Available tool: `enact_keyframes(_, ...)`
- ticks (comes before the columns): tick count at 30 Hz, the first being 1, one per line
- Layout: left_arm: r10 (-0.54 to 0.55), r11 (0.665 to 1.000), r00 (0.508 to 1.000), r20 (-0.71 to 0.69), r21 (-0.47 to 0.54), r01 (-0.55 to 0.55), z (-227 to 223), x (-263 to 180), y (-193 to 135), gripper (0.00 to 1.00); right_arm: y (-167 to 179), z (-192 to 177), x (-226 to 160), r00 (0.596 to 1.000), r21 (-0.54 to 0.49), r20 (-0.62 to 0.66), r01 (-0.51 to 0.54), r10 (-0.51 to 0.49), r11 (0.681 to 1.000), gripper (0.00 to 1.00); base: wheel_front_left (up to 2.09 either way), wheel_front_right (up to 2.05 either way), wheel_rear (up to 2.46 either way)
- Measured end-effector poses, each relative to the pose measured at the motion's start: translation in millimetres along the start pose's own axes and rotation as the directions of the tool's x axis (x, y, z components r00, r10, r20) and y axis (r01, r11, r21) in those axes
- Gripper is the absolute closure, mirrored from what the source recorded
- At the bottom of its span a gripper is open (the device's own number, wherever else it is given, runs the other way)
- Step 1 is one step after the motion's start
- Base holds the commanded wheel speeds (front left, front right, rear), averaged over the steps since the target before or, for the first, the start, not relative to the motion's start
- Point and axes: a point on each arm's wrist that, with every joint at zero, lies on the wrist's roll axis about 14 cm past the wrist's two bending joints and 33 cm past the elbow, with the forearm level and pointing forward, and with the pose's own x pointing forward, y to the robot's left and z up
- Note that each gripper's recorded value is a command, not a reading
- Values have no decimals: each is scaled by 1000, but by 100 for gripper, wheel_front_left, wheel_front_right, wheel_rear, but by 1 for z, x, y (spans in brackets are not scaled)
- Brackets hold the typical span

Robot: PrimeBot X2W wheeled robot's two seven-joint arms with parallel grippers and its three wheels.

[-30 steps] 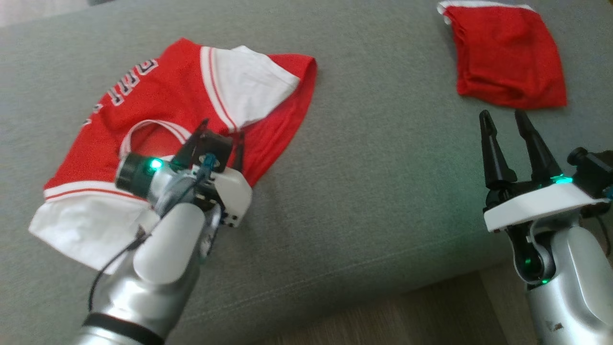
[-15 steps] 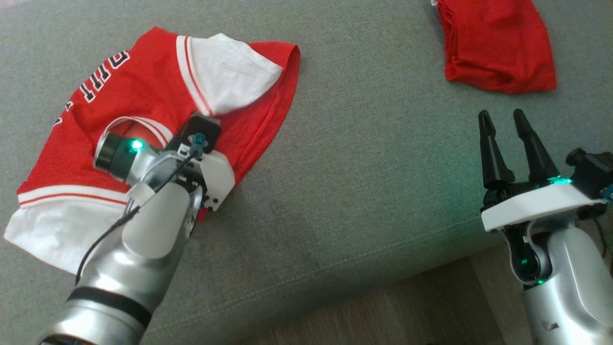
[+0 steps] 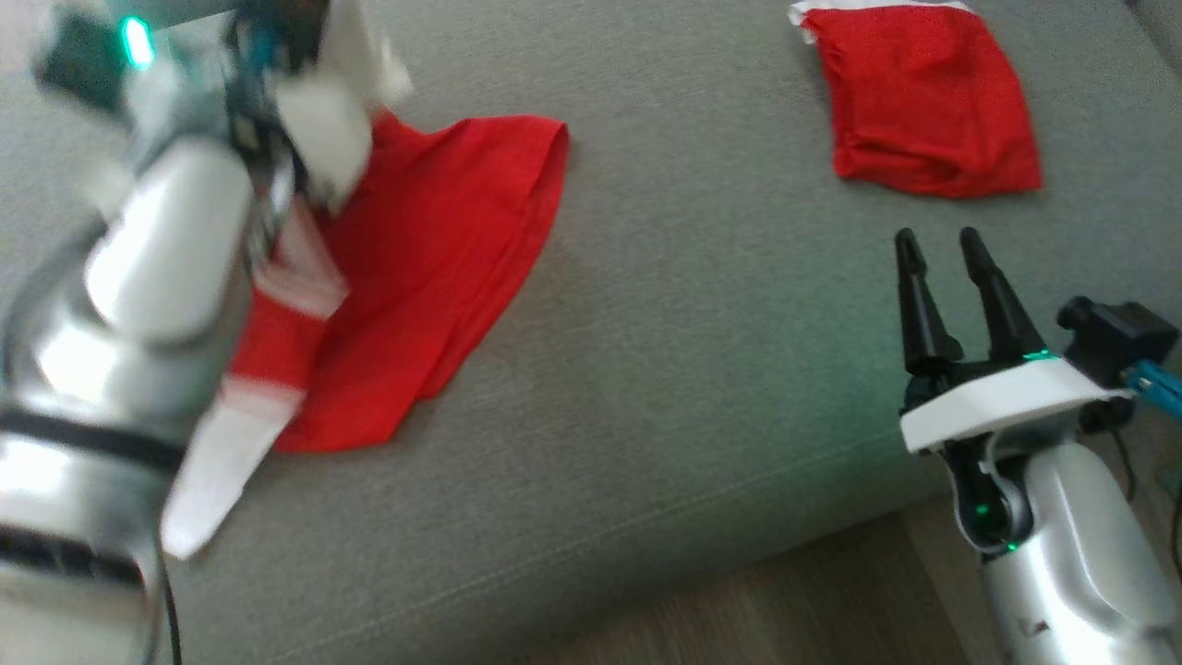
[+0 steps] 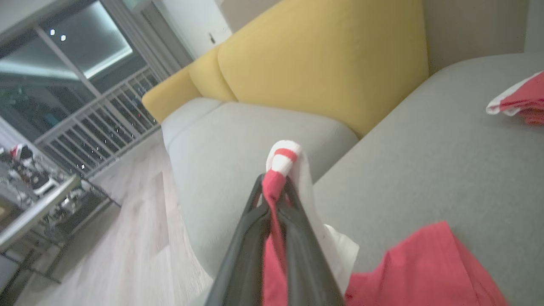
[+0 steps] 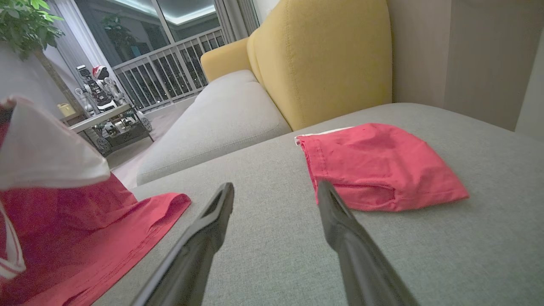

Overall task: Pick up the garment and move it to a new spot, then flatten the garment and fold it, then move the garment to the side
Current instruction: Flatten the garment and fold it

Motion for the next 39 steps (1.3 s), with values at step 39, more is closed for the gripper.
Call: enact_keyframes(39, -350, 876, 908, -228, 264, 404, -120, -113, -59, 100, 72, -19, 51, 981, 21, -31, -190, 190, 982, 0, 0, 0, 0)
